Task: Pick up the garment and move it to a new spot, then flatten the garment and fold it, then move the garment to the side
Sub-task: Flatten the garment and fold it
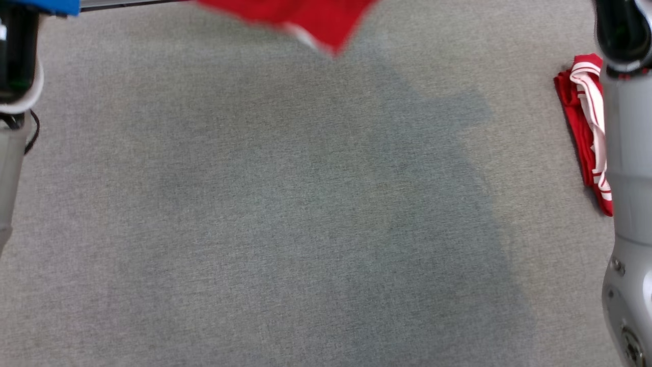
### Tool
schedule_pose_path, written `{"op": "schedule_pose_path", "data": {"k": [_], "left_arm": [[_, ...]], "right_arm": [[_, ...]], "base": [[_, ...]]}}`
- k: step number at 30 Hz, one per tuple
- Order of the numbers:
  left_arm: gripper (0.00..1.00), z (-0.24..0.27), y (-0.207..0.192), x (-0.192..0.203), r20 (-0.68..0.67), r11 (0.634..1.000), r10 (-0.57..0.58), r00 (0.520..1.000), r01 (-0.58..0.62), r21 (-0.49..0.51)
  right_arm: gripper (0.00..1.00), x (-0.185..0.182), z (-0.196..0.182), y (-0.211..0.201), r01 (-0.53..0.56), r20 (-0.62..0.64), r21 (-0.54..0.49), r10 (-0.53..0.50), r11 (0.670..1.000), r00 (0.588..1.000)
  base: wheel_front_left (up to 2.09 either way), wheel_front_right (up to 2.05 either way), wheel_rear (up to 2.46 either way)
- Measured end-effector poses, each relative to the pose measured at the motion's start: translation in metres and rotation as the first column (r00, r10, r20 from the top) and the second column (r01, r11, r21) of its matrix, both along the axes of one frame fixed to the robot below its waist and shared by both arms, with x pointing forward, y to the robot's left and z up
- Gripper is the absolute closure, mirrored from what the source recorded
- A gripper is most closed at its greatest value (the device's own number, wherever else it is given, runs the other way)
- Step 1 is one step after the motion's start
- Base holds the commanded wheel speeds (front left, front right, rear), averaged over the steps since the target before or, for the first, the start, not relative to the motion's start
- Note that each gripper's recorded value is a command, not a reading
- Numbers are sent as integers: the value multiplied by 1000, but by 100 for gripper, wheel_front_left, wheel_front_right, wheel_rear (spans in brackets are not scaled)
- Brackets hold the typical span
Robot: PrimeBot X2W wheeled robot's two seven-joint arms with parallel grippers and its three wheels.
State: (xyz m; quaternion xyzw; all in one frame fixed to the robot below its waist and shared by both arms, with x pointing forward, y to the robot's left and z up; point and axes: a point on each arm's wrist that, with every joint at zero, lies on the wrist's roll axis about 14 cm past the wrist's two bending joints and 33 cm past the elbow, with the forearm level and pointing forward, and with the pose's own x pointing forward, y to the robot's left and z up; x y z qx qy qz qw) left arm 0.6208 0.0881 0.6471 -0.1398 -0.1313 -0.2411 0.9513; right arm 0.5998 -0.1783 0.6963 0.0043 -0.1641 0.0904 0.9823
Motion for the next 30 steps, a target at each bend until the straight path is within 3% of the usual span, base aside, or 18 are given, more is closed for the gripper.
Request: {"op": "schedule_pose_path", "data": {"k": [3,6,8,12,15,17,20,26,30], "left_arm": [[100,22,-4,0,78,999,-7,997,10,-45],[100,17,-12,-3,98,998,-25,995,30,-47],[100,-6,-19,-5,62,997,-48,997,52,-51],[100,-86,-32,-21,-110,996,-86,990,84,-19],[100,-146,-40,-47,-248,991,-105,963,121,49],[100,-180,-44,-71,-335,985,-117,935,153,82],[100,-211,-42,-106,-433,980,-117,894,175,96],[100,-251,-35,-182,-593,947,-140,793,282,154],[100,-264,-27,-229,-678,916,-155,719,361,173]], "right_arm": [[100,-3,28,2,0,105,-23,2,1000,994],[100,-3,22,-1,6,104,-30,-3,1000,995],[100,-1,-4,-6,13,38,-23,-12,1000,999],[100,-11,-98,-20,41,-199,37,-33,998,979],[100,-33,-165,-29,73,-386,73,-39,995,922],[100,-54,-203,-32,92,-506,94,-32,991,862],[100,-86,-239,-38,107,-624,94,-25,990,781],[100,-150,-272,-46,101,-759,71,-12,992,651],[100,-185,-271,-54,107,-796,60,-17,992,605]], "base": [[0,0,0],[0,0,0],[0,0,0],[0,0,0],[0,0,0],[0,0,0],[0,0,0],[0,0,0],[0,0,0]]}}
